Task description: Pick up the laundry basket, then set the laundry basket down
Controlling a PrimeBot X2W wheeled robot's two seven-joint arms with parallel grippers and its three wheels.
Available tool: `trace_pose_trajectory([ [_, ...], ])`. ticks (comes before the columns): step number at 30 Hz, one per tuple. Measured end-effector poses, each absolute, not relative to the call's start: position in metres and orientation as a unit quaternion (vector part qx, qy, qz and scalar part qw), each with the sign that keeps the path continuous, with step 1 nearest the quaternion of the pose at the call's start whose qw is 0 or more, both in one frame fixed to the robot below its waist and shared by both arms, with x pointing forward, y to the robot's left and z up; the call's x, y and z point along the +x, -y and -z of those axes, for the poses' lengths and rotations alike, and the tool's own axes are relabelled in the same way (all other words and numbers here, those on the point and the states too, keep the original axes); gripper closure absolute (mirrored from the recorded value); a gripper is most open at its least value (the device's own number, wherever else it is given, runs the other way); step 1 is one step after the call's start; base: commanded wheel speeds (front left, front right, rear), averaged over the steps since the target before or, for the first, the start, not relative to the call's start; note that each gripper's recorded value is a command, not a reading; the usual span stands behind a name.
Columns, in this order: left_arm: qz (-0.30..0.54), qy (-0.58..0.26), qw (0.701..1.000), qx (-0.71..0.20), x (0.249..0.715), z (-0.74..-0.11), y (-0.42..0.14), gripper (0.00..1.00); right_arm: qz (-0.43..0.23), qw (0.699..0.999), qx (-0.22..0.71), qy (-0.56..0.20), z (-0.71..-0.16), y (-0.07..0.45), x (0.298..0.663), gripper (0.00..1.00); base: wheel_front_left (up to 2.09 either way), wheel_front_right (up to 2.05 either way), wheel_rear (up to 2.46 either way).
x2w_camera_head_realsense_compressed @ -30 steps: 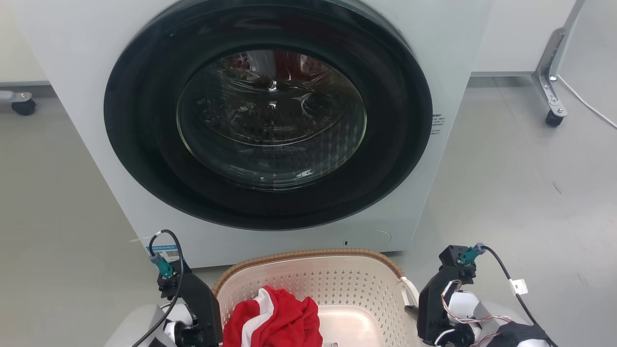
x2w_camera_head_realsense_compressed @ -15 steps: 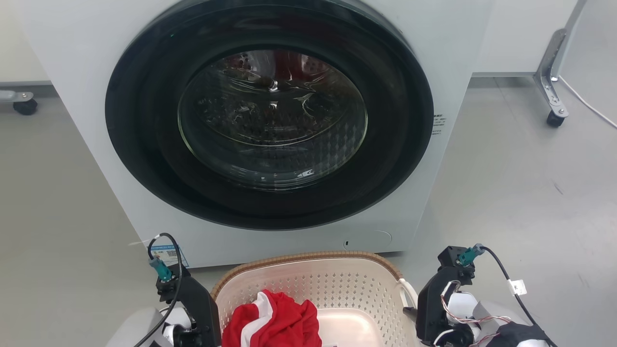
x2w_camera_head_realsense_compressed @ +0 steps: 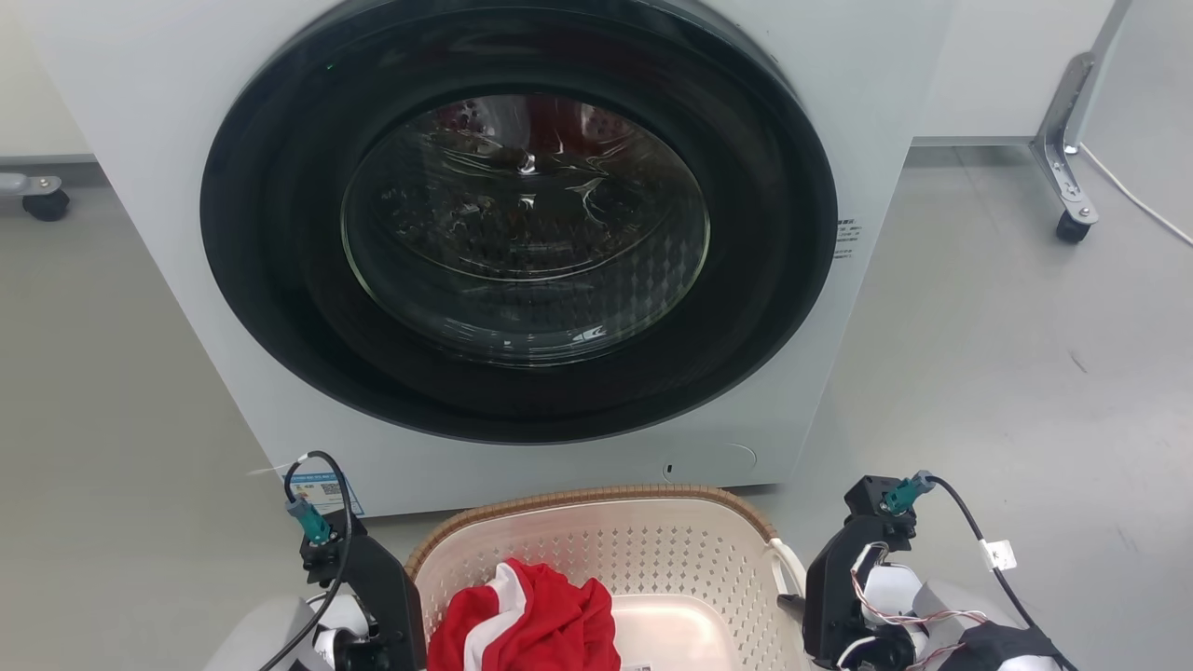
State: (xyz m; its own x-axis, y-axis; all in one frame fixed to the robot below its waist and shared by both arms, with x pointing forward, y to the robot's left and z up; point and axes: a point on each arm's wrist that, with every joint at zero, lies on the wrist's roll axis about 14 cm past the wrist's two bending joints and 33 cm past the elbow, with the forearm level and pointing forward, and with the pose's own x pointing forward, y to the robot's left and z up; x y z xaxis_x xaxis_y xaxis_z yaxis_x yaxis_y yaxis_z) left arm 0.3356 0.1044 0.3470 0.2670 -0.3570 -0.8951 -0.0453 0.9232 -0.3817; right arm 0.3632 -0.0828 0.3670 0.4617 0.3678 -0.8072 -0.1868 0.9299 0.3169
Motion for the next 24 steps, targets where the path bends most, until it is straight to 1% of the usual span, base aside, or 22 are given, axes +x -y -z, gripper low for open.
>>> trace_pose_trajectory([
  [10,0.101,-0.590,0.784,-0.165,0.339,-0.347,-0.104,1.00,-0.163,0.854,0.092,-0.486,-0.370,0.083,0.368,1.00,0.00,0.00,0.00],
  [24,0.102,-0.562,0.806,-0.159,0.358,-0.341,-0.102,1.00,-0.158,0.861,0.098,-0.473,-0.361,0.085,0.378,1.00,0.00,0.00,0.00],
])
